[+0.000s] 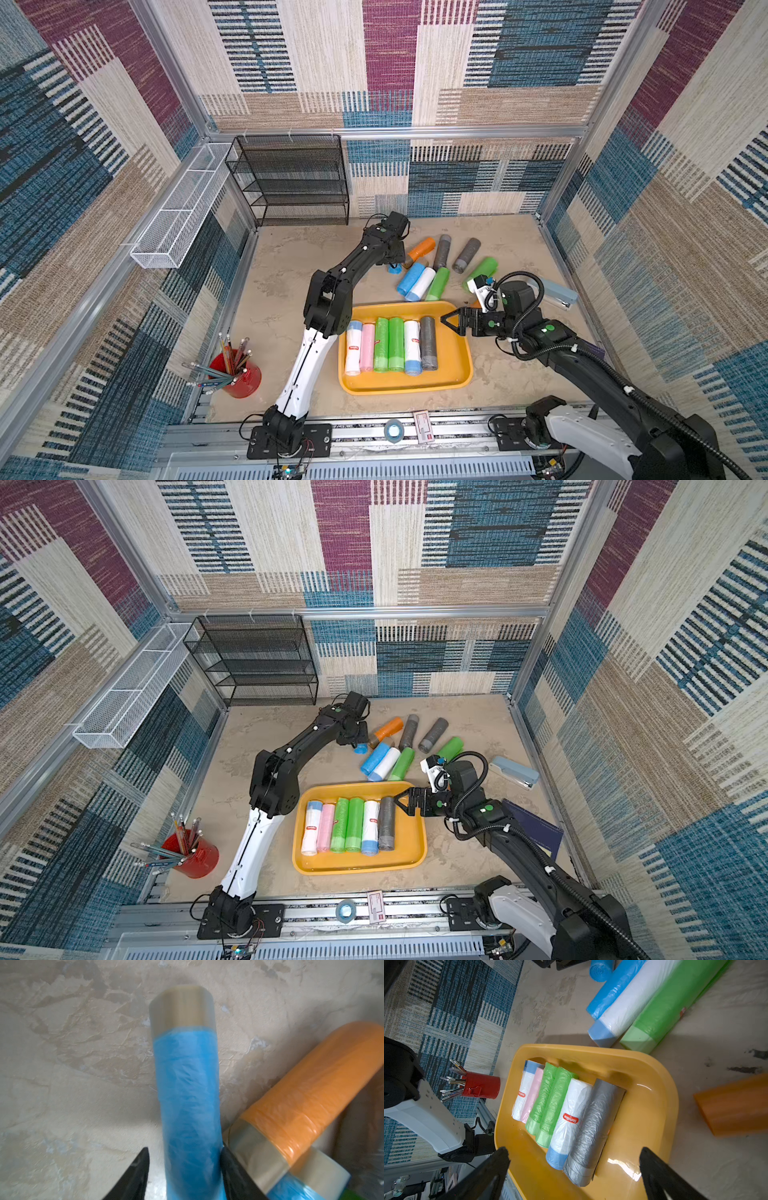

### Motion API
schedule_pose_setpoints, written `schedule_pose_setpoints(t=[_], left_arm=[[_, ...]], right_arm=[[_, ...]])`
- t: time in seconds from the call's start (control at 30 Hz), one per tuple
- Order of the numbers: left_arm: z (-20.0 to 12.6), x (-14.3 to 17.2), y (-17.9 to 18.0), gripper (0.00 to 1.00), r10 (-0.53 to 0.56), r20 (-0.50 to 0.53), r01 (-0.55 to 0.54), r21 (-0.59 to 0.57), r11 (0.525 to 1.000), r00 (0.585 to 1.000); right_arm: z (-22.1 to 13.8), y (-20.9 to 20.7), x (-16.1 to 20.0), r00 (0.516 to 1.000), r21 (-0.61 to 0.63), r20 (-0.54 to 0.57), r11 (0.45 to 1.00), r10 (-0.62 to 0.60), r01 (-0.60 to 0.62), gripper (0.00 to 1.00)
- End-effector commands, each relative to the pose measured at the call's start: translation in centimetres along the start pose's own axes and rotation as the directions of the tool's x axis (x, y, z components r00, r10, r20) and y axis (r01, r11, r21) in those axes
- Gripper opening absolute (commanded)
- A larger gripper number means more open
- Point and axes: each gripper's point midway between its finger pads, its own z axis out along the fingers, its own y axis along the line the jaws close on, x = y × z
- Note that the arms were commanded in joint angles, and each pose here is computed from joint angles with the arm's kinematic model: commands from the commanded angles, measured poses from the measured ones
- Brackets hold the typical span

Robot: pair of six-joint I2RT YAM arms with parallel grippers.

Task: Put the roll of trash bags into the storage box
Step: Pick up the roll of trash bags from the center of the board.

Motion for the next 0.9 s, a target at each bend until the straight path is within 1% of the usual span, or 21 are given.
schedule_pose_setpoints(t=[0.0,0.17,0.27,0.3,0.37,0.47,0.63,0.7,0.8,0.87], left_arm=[[0.5,0.5,-0.2,0.56,0.01,-0.028,-0.009,0.017,1.0,1.0],[1.6,0.8,-0.4,0.55,-0.005,-0.042,0.006,0.024,1.0,0.999],[1.7,0.9,-0.3,0.47,-0.014,-0.046,0.015,0.019,1.0,0.999],[1.5,0.9,-0.2,0.43,-0.014,-0.045,0.014,0.015,1.0,0.999],[1.1,0.9,0.1,0.39,-0.012,-0.039,0.012,0.005,1.0,0.999],[-0.6,0.3,1.1,0.36,-0.017,-0.007,0.017,-0.031,0.999,1.0],[-4.9,-0.6,2.8,0.35,-0.014,0.091,0.019,-0.052,0.998,0.996],[-6.6,-0.4,3.4,0.35,-0.017,0.113,0.022,-0.049,0.999,0.993],[-8.8,0.7,3.7,0.35,-0.024,0.108,0.026,-0.019,0.999,0.994],[-10.2,1.9,3.8,0.35,-0.036,0.092,0.034,0.015,0.999,0.995]], right_arm=[[0.0,0.5,-0.8,0.999,-0.017,0.025,0.999,-0.029,0.03,0.99],[0.1,0.4,-1.0,0.999,-0.016,0.024,0.999,-0.029,0.03,0.99],[0.0,0.5,-1.0,0.999,-0.017,0.026,0.999,-0.029,0.029,0.99],[-0.1,0.4,-1.1,0.999,-0.014,0.028,1.0,-0.023,0.024,0.99],[-0.2,0.4,-1.0,0.999,-0.011,0.029,1.0,-0.021,0.021,0.99],[-0.3,-0.3,-0.9,1.0,0.018,0.03,1.0,-0.002,0.002,0.99],[-2.0,-1.8,-2.2,0.994,0.077,0.105,0.996,0.04,-0.048,0.99],[-2.8,-2.7,-2.6,0.989,0.12,0.138,0.99,0.06,-0.077,0.99],[-4.1,-3.9,-3.3,0.973,0.179,0.207,0.974,0.099,-0.138,0.99],[-5.8,-4.6,-4.2,0.95,0.22,0.286,0.957,0.122,-0.189,0.99]])
